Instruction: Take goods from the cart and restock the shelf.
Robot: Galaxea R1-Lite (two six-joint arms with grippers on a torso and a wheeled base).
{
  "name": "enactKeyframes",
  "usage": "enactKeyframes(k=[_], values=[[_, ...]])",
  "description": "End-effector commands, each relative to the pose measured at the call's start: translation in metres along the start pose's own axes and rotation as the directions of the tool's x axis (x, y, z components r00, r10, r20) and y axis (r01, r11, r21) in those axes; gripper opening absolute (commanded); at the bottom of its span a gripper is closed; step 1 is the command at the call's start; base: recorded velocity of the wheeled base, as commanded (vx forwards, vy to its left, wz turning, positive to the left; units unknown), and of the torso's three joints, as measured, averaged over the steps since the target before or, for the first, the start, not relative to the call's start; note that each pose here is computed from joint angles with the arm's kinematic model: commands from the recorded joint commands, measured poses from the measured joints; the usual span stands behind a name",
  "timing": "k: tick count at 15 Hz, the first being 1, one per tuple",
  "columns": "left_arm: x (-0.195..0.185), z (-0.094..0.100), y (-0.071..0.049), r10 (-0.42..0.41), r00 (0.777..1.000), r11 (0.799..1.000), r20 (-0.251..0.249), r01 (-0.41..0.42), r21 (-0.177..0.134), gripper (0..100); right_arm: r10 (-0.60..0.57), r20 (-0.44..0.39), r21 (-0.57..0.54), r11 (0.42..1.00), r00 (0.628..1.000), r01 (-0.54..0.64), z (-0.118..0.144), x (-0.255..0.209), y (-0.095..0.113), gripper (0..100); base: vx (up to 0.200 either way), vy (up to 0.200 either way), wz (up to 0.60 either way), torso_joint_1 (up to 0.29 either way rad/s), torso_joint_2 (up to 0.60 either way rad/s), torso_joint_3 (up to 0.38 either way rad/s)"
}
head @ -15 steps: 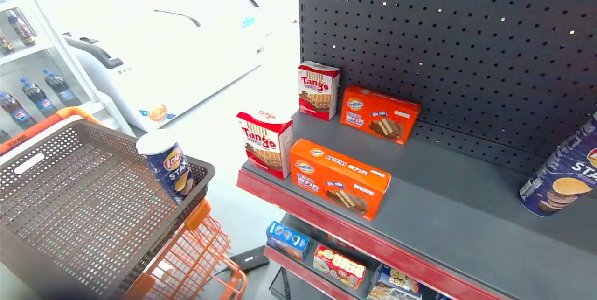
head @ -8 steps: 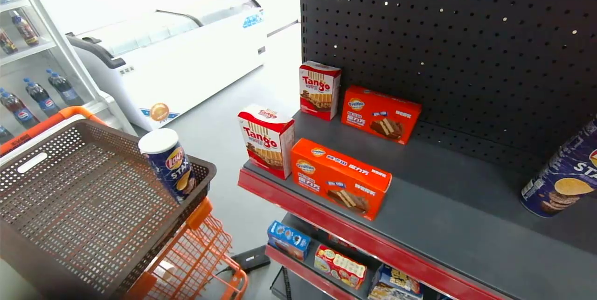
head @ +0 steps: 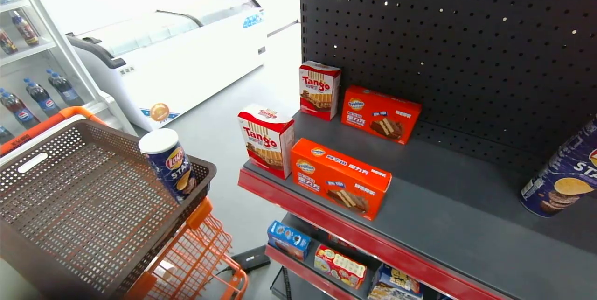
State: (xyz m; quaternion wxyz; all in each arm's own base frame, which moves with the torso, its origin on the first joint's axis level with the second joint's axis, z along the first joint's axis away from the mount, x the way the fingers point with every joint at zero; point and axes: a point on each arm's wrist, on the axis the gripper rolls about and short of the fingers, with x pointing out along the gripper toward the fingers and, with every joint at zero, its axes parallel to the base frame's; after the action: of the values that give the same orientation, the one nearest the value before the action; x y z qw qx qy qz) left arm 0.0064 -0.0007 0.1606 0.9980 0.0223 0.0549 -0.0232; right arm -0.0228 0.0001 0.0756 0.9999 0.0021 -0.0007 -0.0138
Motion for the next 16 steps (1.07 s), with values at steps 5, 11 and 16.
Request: enactKeyframes(k=[5,11,16], values=[[0.153,0.033,0.027,0.144,0.959,0.988,-0.246,-0.152,-0.014,100,0.000,0.000,0.000,1.000,1.000,0.000,0.000,0.000,0.000,100,0.000,0.000,0.00,0.000,0.00,0.000],[0.232,-0.001,0.030,0.106,0.974,0.994,-0.202,-0.110,-0.007,100,0.000,0.000,0.000,1.000,1.000,0.000,0.000,0.000,0.000,100,0.000,0.000,0.00,0.000,0.00,0.000],[0.275,-0.026,0.032,0.105,0.990,0.994,-0.092,-0.106,-0.004,100,0.000,0.000,0.000,1.000,1.000,0.000,0.000,0.000,0.000,100,0.000,0.000,0.00,0.000,0.00,0.000]])
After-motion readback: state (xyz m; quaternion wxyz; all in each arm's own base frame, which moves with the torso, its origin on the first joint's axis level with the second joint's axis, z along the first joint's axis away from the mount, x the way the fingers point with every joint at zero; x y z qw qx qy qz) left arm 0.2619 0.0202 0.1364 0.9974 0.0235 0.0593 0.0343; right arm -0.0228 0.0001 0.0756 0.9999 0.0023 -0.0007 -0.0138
